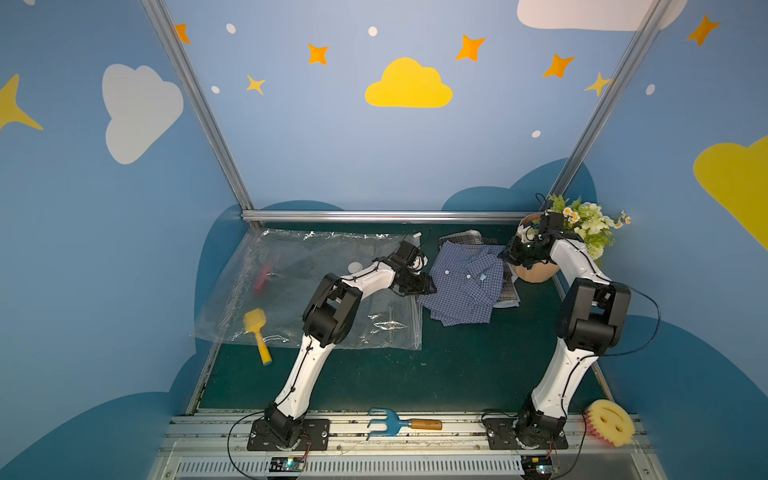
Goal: Take the shirt out of the vacuum bag
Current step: Place the shirt at the center of the board.
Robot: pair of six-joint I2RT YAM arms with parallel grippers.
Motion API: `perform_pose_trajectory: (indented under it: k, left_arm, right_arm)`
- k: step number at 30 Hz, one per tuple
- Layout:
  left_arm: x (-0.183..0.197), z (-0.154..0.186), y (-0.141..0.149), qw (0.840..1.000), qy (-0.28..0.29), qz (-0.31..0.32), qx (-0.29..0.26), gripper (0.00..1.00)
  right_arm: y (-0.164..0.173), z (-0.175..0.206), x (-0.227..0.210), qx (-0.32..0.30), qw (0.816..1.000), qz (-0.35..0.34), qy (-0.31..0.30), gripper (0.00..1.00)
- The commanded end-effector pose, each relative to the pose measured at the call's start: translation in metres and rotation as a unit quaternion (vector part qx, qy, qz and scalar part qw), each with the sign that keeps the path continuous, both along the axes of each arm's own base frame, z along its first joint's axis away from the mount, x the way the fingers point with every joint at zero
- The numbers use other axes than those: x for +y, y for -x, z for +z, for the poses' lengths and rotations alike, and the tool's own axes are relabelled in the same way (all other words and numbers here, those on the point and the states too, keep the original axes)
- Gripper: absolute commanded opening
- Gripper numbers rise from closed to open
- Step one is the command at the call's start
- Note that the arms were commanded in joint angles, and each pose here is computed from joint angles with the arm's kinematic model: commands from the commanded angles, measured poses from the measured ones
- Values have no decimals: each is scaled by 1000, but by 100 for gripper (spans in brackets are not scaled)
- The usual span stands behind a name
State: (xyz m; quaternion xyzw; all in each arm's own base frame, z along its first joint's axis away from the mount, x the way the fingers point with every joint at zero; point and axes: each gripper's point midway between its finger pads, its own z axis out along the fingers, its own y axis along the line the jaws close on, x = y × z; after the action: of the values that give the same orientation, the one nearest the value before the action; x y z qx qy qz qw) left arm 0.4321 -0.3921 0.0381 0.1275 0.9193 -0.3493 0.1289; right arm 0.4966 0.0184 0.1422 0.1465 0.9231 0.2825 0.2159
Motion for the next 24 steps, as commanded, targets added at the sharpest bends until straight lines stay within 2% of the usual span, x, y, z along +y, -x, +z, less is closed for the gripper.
perform_pose_trajectory:
  k: [1,4,6,9,15,24]
  left_arm:
    - [1,-18,6,1000,-11,-4,22,54]
    - [-3,-10,7,1000,-2,-4,20,42]
    - [-4,-5,7,1000,3,-5,17,27]
    - [-6,1,7,1000,10,-6,17,15]
    - [-14,34,13,999,29,-13,0,11]
    - [-43,105,22,995,81,-38,-38,10]
  right_arm:
    - [6,-14,13,24,1000,12,-13,0]
    - [6,-13,14,24,1000,14,-13,0]
    - [5,-12,17,22,1000,16,-11,0]
    - [4,-7,19,19,1000,20,-6,0]
    - [2,13,23,1,1000,23,-2,0]
    - [-11,80,33,-67,997,22,-14,0]
